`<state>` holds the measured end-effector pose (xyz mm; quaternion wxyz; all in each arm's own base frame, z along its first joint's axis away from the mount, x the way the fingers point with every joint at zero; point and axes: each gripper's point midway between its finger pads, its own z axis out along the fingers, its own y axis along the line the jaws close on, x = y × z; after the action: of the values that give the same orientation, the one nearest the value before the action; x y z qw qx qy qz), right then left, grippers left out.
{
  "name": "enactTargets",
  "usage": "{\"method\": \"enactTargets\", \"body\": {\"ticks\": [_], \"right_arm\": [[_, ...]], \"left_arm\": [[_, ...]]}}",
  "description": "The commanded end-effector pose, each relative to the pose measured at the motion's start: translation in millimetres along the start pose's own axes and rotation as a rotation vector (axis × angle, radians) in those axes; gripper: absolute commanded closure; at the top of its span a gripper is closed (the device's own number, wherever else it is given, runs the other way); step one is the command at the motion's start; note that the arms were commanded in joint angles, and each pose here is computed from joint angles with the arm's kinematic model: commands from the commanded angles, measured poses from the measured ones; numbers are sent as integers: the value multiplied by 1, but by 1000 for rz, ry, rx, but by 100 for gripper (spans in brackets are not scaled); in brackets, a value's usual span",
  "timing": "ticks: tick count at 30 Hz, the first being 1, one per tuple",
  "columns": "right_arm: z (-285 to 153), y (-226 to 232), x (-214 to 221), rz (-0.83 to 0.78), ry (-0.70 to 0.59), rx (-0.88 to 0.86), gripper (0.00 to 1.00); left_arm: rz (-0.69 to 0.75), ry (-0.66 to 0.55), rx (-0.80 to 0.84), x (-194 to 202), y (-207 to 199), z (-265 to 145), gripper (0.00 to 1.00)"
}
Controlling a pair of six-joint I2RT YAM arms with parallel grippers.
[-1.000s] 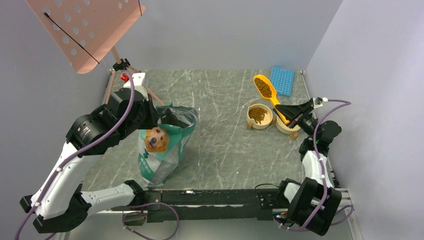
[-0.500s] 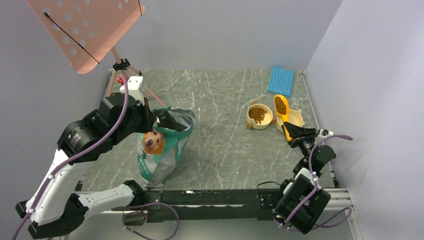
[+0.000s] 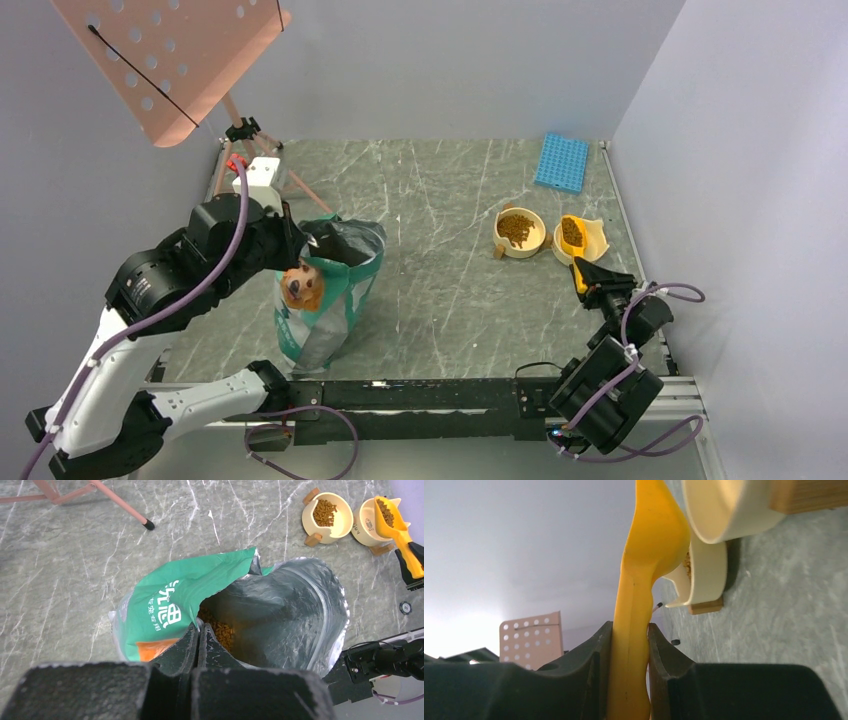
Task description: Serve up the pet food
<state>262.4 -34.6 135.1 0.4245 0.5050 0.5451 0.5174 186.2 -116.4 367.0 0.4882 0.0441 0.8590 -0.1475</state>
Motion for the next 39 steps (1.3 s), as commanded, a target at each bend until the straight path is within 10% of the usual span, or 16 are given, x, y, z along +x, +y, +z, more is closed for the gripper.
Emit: {"method": "enactTargets", "body": {"ticks": [1,39], "right_arm": [[5,-12,-14,-35,-20,94,100],[5,-29,-35,-448,123,1002,100]], "left_arm": [[-32,-143,36,-33,-5,-10,100],[-9,-160,28,-32,-5,-11,100]]}}
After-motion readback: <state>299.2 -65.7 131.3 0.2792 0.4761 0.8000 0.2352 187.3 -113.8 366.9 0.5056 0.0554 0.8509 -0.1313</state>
